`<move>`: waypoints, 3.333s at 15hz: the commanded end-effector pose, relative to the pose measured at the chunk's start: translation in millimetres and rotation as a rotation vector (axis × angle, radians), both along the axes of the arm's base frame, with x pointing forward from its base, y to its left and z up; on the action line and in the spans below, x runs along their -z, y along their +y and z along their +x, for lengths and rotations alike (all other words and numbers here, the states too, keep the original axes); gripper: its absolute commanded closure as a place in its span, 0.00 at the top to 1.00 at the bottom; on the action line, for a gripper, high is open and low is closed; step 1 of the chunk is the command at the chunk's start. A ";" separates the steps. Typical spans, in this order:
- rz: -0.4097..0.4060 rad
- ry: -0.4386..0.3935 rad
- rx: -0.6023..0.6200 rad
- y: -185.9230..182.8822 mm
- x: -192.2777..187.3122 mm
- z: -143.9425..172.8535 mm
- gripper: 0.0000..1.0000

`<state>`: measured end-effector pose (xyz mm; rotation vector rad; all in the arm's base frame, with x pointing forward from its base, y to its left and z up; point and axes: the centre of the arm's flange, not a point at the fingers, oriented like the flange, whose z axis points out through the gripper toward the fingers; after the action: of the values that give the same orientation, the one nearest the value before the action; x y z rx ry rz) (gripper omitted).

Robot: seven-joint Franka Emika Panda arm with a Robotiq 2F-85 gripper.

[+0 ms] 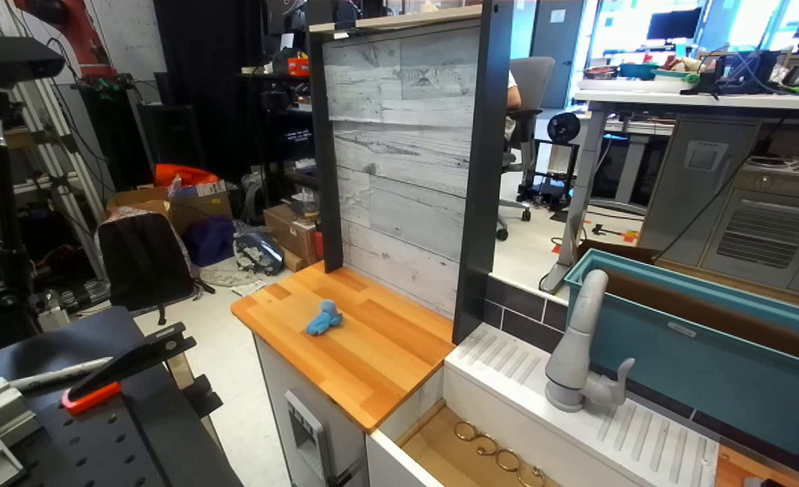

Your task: Move the blue plush toy to the right side of the counter.

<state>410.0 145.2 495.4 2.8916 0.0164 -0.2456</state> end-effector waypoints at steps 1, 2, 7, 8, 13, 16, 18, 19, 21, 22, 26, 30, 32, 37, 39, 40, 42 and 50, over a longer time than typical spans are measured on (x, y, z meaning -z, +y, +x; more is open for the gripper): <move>0.004 -0.003 -0.034 -4.8 27.1 13.4 1.00; 0.000 -0.015 -0.044 -4.7 38.2 17.0 1.00; -0.010 -0.114 -0.178 -2.1 107.2 29.1 1.00; -0.001 -0.138 -0.221 -1.2 120.0 30.5 1.00; 0.051 -0.267 -0.416 -0.9 179.9 28.0 1.00; 0.091 -0.292 -0.476 -2.5 210.4 33.3 1.00; 0.117 -0.292 -0.489 -5.6 231.5 43.6 1.00; 0.134 -0.289 -0.490 -6.4 241.6 48.6 1.00; 0.174 -0.286 -0.494 -9.0 265.4 58.2 1.00; 0.189 -0.288 -0.493 -8.8 275.6 62.2 1.00; 0.257 -0.277 -0.478 -0.3 327.6 81.9 1.00; 0.300 -0.229 -0.456 6.3 381.0 107.1 1.00; 0.313 -0.195 -0.442 7.0 410.3 122.0 1.00; 0.365 -0.130 -0.396 17.4 470.6 154.1 1.00; 0.366 -0.108 -0.389 26.1 486.0 161.9 1.00; 0.359 -0.102 -0.386 31.7 491.7 165.0 1.00; 0.356 -0.089 -0.383 42.6 498.8 169.2 1.00; 0.306 -0.078 -0.413 76.0 521.7 185.5 0.72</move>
<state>577.8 212.3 -12.5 3.1232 0.7167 -0.0441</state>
